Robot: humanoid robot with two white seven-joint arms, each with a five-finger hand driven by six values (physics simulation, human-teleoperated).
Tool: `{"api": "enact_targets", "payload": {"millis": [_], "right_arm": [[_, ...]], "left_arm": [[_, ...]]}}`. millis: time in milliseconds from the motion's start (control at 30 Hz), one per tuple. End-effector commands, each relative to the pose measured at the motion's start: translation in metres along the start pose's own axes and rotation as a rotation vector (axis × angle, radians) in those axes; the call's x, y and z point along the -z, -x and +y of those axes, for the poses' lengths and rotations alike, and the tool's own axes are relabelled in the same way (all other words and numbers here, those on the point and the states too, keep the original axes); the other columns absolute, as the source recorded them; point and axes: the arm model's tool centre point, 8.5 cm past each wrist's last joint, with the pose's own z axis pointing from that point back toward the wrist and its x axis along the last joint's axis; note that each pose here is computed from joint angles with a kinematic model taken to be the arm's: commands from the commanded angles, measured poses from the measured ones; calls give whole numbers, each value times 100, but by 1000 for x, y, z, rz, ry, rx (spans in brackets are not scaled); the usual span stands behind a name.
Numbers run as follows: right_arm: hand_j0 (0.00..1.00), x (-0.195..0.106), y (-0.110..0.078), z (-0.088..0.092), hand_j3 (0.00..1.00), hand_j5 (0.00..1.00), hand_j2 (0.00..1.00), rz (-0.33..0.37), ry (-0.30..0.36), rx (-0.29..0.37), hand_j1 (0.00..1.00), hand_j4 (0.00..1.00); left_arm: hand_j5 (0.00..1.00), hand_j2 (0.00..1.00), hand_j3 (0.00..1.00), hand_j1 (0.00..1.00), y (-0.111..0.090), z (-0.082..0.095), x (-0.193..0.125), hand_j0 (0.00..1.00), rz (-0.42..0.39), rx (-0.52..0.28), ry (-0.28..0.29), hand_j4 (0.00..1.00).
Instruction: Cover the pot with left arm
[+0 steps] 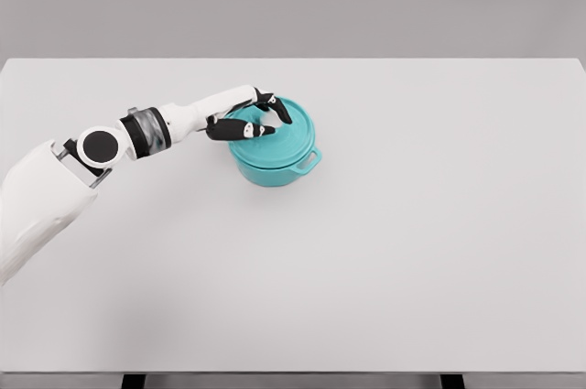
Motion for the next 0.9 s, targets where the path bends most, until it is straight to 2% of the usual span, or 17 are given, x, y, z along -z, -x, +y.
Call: {"api": "enact_targets", "payload": {"millis": [0,100,133,867], "right_arm": [[100,0,0,0,100,100,100,0,0,-1,100,100],[100,0,0,0,100,100,100,0,0,-1,100,100],[100,0,0,0,100,100,100,0,0,-1,100,100],[100,0,0,0,100,100,100,0,0,-1,100,100]], "left_arm": [[55,55,55,55,1,-1,0,55,4,6,7,55],[67,67,67,67,1,-1,0,67,4,6,7,67],[68,68,68,68,1,-1,0,68,4,6,7,68],[71,71,71,71,0,0,1,71,5,14,8,71]]}}
